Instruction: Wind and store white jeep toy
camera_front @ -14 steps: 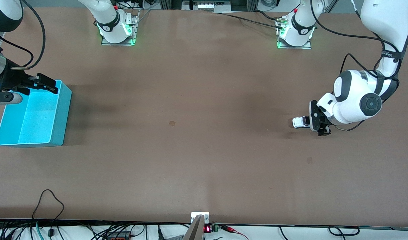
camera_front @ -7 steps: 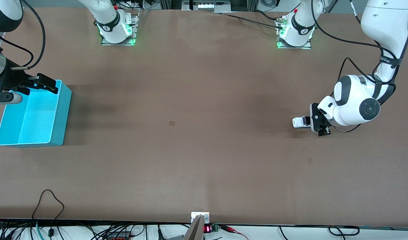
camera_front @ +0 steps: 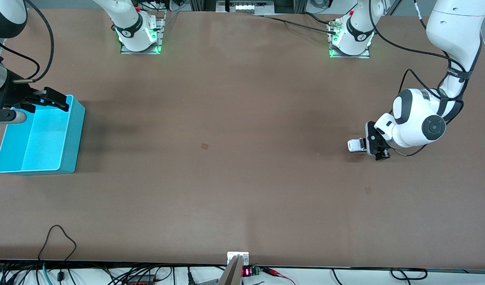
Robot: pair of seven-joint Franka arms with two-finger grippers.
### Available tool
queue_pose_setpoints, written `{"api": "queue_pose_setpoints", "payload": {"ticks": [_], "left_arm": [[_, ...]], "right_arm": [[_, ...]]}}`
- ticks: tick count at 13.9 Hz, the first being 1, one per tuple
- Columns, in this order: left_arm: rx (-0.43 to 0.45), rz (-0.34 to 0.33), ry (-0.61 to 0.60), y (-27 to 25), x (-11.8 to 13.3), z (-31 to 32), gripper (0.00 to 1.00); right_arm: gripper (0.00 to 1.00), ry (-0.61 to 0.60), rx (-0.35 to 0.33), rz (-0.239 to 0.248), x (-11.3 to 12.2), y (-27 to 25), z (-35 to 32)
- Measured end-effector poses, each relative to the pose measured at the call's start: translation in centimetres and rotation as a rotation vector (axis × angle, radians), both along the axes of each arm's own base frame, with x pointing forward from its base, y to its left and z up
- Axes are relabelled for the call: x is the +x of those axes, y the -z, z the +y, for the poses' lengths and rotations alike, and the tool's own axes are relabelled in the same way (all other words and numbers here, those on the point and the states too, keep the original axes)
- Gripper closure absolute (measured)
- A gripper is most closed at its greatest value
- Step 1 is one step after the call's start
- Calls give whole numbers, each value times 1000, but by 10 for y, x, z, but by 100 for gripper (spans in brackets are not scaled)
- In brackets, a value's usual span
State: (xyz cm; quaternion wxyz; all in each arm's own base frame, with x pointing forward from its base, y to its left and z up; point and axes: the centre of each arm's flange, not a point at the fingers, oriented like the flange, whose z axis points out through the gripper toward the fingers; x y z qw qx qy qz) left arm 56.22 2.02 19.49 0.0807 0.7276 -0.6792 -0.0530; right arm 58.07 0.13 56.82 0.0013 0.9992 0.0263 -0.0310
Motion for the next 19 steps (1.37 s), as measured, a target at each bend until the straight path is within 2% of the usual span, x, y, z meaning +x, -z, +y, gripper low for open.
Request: {"api": "queue_pose_setpoints", "payload": {"ticks": [7, 15, 17, 19], "left_arm": [[-7, -60, 41, 7, -4, -2, 0], [-9, -82, 47, 16, -13, -4, 0], [-9, -86, 49, 17, -13, -4, 4], [-9, -90, 49, 15, -13, -4, 22]], "right_arm": [[0, 0, 0, 0, 0, 0, 0], [0, 0, 0, 0, 0, 0, 0], [0, 0, 0, 0, 0, 0, 0], [0, 0, 0, 0, 0, 0, 0]]}}
